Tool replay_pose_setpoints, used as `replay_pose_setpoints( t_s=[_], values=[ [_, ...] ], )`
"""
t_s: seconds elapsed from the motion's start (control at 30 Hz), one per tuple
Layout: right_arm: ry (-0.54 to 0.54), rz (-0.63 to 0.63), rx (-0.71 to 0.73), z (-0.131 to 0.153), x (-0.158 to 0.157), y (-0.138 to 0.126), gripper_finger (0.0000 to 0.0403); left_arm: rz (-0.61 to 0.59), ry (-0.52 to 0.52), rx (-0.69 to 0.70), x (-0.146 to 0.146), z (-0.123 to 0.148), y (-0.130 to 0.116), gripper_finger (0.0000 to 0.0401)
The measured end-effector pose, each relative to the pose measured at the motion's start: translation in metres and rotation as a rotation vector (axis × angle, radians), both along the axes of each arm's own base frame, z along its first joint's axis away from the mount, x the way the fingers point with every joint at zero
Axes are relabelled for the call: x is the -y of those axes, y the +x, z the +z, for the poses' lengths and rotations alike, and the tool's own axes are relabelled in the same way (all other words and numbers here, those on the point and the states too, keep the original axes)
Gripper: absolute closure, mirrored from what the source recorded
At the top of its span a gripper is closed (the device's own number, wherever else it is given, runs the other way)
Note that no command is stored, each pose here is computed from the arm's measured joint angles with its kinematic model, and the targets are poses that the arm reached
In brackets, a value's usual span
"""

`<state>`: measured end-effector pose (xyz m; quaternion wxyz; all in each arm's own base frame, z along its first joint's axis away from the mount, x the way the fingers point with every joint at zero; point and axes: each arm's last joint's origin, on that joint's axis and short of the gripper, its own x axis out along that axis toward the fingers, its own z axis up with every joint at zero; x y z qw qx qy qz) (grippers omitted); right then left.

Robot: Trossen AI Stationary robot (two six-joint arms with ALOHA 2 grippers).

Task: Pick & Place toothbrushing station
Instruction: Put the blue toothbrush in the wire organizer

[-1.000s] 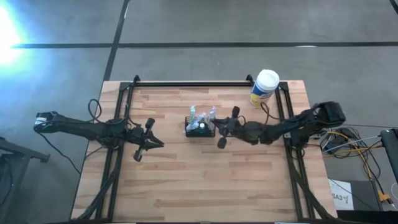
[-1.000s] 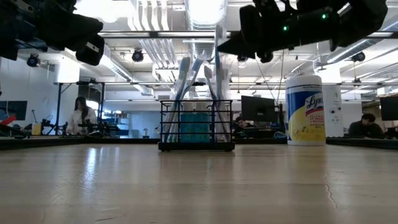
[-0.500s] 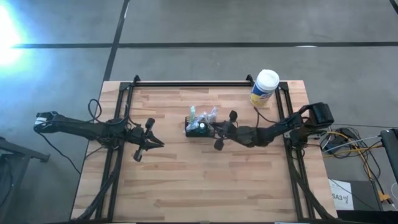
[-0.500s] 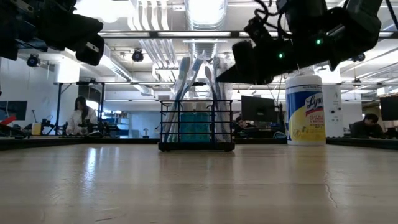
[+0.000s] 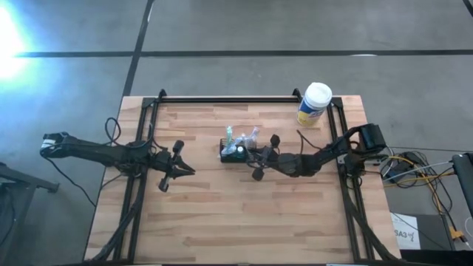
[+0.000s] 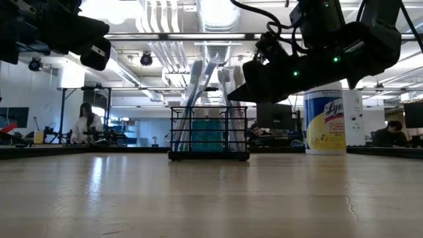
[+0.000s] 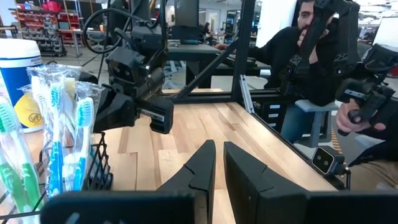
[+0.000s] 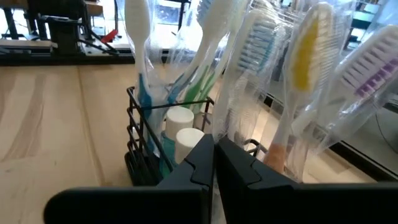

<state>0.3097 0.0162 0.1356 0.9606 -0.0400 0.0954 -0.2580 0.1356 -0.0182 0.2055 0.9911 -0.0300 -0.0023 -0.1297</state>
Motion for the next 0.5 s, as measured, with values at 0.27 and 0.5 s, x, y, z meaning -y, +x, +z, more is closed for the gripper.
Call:
replay_pose_setpoints(
  t_s=[0.27, 0.5],
  values=[
    [-0.022, 0.021, -0.009, 0.0021, -0.0045, -0.0009, 0.0394, 0.000, -0.007, -0.002, 0.0000, 0.0000, 0.0000, 0.0362],
    [-0.017, 0.051, -0.009, 0.0022, -0.0052, -0.0005, 0.0394, 0.000, -0.007, -0.002, 0.0000, 0.0000, 0.0000, 0.0362]
  ],
)
